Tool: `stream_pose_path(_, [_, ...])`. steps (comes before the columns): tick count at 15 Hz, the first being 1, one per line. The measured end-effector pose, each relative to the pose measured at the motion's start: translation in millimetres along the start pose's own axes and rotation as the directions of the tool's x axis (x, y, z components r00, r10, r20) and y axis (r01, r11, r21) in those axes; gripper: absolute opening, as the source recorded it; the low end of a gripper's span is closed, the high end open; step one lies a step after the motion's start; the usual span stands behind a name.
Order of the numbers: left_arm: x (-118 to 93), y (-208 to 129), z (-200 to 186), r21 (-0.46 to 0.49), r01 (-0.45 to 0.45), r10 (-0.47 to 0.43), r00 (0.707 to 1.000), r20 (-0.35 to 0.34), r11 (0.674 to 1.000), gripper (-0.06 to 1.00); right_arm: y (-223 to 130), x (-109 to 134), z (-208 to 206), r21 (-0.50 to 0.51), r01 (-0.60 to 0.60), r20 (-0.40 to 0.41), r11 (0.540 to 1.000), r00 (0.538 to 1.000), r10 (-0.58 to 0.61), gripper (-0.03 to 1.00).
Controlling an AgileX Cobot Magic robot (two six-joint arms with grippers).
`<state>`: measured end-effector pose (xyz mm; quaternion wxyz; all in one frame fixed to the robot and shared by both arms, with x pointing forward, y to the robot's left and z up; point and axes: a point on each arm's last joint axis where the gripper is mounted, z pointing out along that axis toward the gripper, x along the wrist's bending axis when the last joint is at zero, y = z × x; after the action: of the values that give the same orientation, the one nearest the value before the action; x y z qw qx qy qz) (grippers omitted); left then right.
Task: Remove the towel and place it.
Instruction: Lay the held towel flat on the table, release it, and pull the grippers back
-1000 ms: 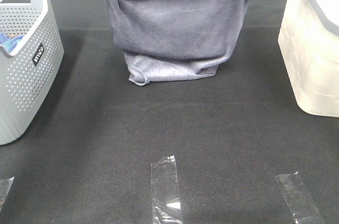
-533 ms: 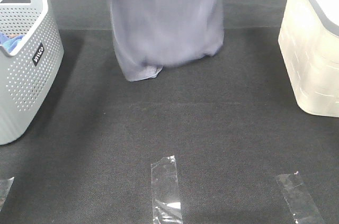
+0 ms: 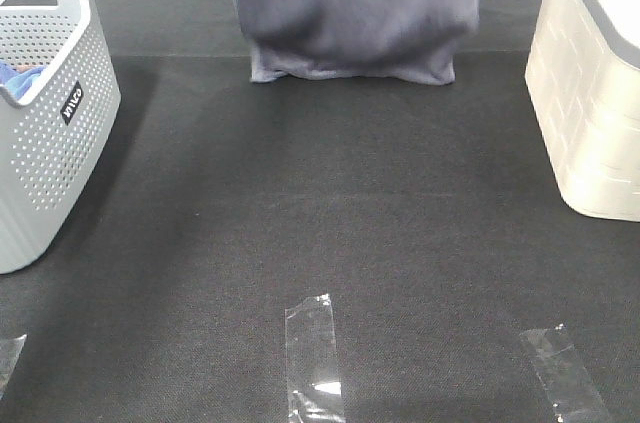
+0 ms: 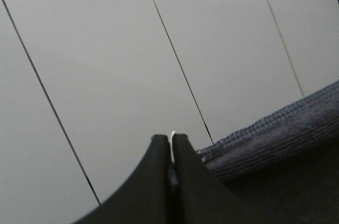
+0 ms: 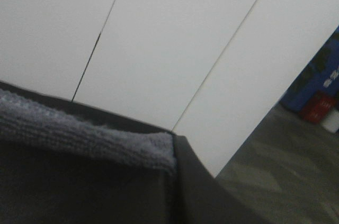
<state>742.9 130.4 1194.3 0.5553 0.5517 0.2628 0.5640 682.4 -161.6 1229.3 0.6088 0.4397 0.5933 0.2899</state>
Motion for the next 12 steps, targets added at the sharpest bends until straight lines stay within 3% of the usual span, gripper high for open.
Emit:
stream_pose_path(2, [-8.2, -19.7, -1.7, 0.21, 0.031, -0.042, 0.998, 0.049, 0.977, 0.01, -18.3, 12.6, 2.2, 0.163, 0.009, -0.05, 0.987, 0.999, 0.0, 0.0])
stream_pose_path(4, [-15.4, -40.8, -10.5, 0.46, 0.08, -0.138, 0.986, 0.095, 0.884, 0.01, -42.5, 29.9, 0.2, 0.351, 0.061, -0.185, 0.934, 0.983, 0.005, 0.0])
stream_pose_path(6, [-21.4, -60.2, -25.2, 0.68, 0.088, -0.237, 0.963, 0.129, 0.728, 0.01, -68.3, 45.7, -4.5, 0.511, 0.133, -0.297, 0.849, 0.954, 0.029, 0.0])
stream_pose_path(7, [-26.1, -67.7, -34.8, 0.775, 0.079, -0.292, 0.946, 0.141, 0.628, 0.01, -80.3, 51.9, -7.1, 0.575, 0.164, -0.33, 0.802, 0.943, 0.044, 0.0])
stream_pose_path(9, [-35.0, -74.9, -50.2, 0.882, 0.058, -0.389, 0.91, 0.146, 0.467, 0.01, -103.0, 60.6, -11.8, 0.677, 0.219, -0.374, 0.703, 0.925, 0.071, 0.0])
stream_pose_path(11, [-39.0, -78.0, -61.0, 0.936, 0.039, -0.438, 0.89, 0.126, 0.349, 0.01, -119.1, 68.7, -17.9, 0.739, 0.268, -0.416, 0.619, 0.903, 0.106, 0.0])
stream_pose_path(12, [-39.4, -80.4, -63.0, 0.946, 0.047, -0.447, 0.888, 0.107, 0.321, 0.01, -122.7, 73.8, -20.5, 0.747, 0.284, -0.446, 0.602, 0.884, 0.137, 0.0])
